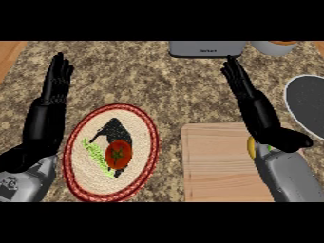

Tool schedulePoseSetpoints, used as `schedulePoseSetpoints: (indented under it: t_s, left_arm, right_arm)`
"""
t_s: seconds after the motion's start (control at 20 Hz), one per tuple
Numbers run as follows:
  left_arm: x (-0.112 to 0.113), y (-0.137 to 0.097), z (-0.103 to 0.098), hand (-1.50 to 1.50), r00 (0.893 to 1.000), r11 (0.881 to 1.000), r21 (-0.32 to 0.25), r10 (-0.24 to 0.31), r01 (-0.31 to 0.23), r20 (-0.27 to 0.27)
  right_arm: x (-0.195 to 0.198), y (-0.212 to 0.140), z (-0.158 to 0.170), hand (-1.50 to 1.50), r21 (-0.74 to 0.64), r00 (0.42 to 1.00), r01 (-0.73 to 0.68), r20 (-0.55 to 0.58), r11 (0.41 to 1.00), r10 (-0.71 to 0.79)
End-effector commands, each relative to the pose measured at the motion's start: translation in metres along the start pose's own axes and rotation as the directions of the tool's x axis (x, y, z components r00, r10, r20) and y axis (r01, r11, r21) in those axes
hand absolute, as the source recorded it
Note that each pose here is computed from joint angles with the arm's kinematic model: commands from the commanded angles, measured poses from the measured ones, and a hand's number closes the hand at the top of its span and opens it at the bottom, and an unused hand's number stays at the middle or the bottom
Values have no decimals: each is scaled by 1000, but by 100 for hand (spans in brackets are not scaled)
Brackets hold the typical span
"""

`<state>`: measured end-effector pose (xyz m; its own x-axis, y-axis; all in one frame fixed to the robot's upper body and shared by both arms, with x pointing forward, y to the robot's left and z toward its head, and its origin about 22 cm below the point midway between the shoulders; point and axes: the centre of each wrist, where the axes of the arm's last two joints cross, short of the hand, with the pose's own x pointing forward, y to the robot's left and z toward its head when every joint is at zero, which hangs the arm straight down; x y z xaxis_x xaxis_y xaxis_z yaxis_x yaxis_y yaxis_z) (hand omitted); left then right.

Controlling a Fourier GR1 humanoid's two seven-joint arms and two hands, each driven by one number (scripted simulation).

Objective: Pick the lemon from the cutting board and place it in the pan

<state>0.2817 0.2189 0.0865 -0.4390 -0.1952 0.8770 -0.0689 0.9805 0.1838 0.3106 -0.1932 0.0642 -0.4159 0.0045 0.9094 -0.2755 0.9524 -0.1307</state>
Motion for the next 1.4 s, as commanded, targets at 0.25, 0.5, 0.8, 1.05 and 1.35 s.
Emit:
schedulePoseSetpoints:
  t_s: [0.25, 0.5, 0.8, 1.05, 1.35]
  left_arm:
    - [-32, -23, 50, 0, 962, 990, -67, 104, -125, -252]
    - [-45, -24, 73, 0, 933, 977, -69, 171, -203, -315]
    - [-53, -36, 62, 0, 929, 974, -93, 164, -205, -331]
    - [-41, -21, 64, 0, 936, 974, -109, 153, -196, -318]
    - [-62, -20, 67, 0, 935, 974, -116, 147, -193, -323]
  right_arm:
    - [40, -99, 13, 150, 357, 975, 139, 117, 924, -191]
    - [28, -208, 115, -150, 104, 998, -58, -30, 993, 62]
    - [50, -249, 126, -150, 210, 956, -288, 14, 934, 292]
    - [63, -234, 94, -150, 330, 911, -379, -30, 864, 411]
    - [64, -194, 57, -150, 512, 798, -503, -36, 697, 602]
